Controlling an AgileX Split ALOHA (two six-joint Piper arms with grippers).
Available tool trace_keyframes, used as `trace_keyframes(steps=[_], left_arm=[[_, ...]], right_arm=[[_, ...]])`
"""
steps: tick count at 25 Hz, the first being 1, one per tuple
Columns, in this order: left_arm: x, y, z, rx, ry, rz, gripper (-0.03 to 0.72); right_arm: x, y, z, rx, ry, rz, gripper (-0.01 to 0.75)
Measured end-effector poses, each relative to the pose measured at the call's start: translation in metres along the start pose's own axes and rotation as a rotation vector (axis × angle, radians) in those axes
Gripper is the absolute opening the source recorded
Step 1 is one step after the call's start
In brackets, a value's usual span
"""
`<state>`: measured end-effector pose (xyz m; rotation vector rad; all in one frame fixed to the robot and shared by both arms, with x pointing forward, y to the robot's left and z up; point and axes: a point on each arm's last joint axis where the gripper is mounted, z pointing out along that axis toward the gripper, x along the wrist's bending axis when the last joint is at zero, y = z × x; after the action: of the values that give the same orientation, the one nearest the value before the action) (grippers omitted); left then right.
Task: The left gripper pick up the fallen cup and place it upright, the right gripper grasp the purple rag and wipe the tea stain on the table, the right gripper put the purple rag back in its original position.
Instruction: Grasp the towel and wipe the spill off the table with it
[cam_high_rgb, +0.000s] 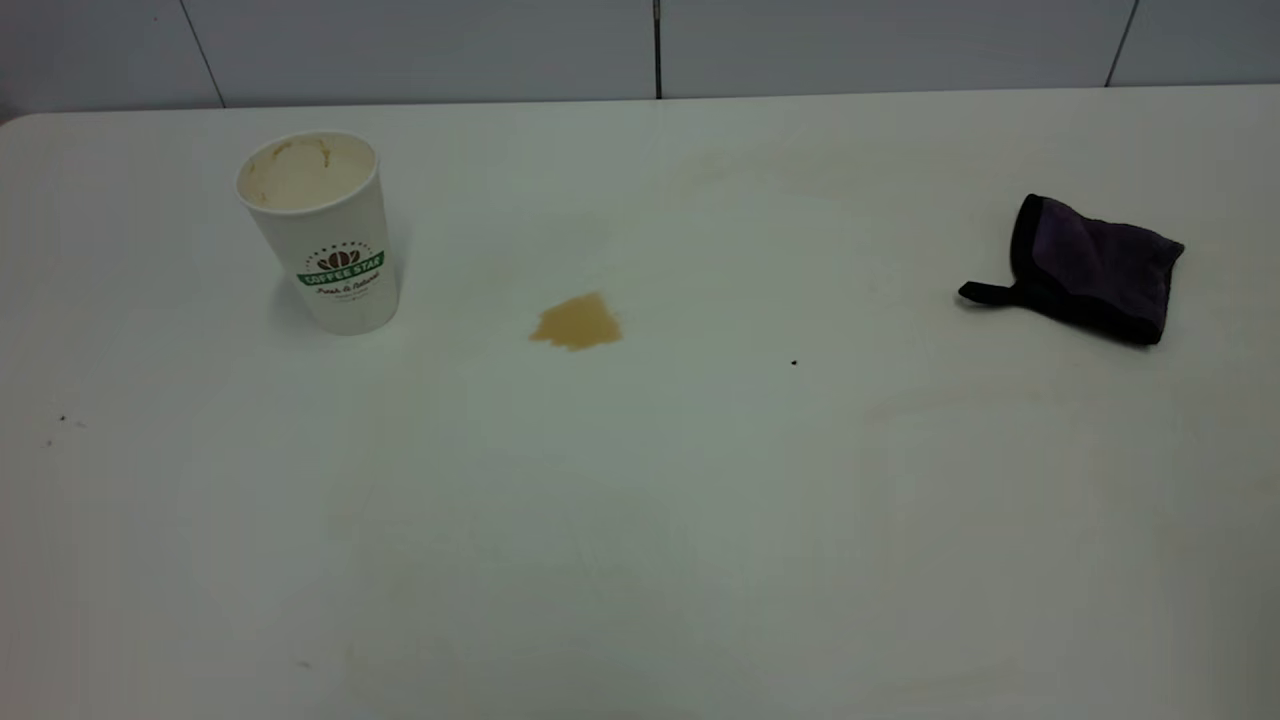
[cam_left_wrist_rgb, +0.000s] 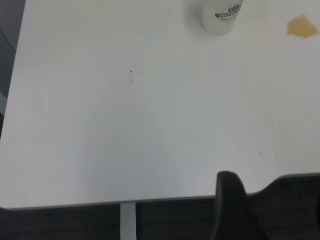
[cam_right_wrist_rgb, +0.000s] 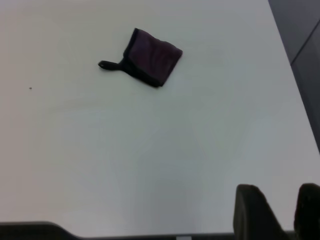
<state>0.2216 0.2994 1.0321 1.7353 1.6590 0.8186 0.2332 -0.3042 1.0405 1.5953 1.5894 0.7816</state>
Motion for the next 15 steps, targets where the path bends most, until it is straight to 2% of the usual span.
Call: trace_keyframes(steps=[4, 8, 12, 15], left_arm=[[0.000, 0.000, 0.000, -0.001, 0.000, 0.001, 0.435], [0.000, 0.000, 0.000, -0.001, 0.000, 0.001, 0.435], [0.000, 0.000, 0.000, -0.001, 0.000, 0.001, 0.435], [0.000, 0.000, 0.000, -0.001, 0.000, 0.001, 0.434]], right_arm=[[-0.006, 0.019, 0.010, 0.121, -0.051, -0.019, 0.305], [-0.007, 0.058, 0.039, 0.216, -0.054, -0.043, 0.462], [-0.006, 0.097, 0.092, 0.288, -0.045, -0.082, 0.631], [-0.003, 0.115, 0.140, 0.357, -0.029, -0.106, 0.696]])
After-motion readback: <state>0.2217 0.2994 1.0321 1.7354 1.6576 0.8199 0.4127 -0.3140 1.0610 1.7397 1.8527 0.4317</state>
